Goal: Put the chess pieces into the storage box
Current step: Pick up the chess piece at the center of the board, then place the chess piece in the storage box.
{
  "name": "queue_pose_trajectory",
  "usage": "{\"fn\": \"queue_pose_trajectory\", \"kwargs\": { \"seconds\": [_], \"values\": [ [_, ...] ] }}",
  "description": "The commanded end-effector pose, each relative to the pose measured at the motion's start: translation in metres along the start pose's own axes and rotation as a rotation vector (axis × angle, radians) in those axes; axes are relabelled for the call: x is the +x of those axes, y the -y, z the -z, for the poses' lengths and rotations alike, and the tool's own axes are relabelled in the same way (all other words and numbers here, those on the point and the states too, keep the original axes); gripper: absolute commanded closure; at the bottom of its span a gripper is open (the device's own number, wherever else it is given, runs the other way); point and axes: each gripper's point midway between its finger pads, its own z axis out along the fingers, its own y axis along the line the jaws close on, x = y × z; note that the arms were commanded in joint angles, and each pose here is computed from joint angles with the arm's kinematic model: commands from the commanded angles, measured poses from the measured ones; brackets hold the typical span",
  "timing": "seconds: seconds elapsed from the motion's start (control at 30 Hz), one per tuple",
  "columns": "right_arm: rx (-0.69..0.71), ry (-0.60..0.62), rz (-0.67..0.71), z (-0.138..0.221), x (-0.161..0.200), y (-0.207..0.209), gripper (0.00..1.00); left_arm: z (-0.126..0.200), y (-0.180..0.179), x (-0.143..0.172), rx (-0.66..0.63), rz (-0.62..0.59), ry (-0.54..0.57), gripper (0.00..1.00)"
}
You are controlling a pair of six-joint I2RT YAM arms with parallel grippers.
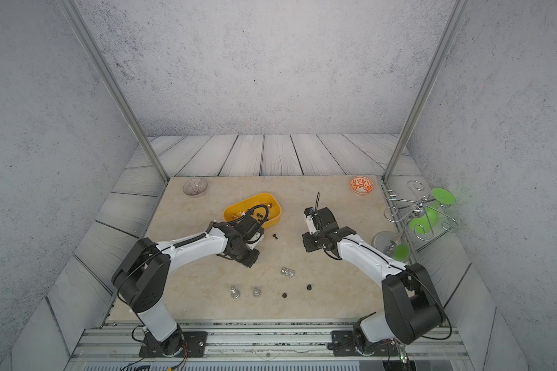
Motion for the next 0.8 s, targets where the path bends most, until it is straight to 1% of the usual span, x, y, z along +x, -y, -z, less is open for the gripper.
{"fn": "queue_pose_trajectory", "kwargs": {
  "seconds": [0.0,0.17,0.37,0.53,0.77],
  "values": [
    [0.008,0.013,-0.023,0.01,0.002,0.002,0.79,0.035,0.0,-0.031,-0.027,-0.031,0.108,0.89],
    [0.004,0.013,-0.036,0.014,0.007,0.002,0.79,0.057,-0.01,-0.072,-0.051,-0.057,0.198,0.89],
    [0.014,0.015,-0.039,0.021,0.012,0.004,0.79,0.063,-0.04,-0.118,-0.079,-0.046,0.251,0.89],
    [0.001,0.025,-0.064,0.028,0.019,0.002,0.78,0.052,-0.068,-0.153,-0.104,-0.025,0.28,0.89],
    [0.018,0.028,-0.074,0.042,0.03,0.005,0.78,0.019,-0.095,-0.19,-0.108,0.005,0.268,0.89]
  ]
}}
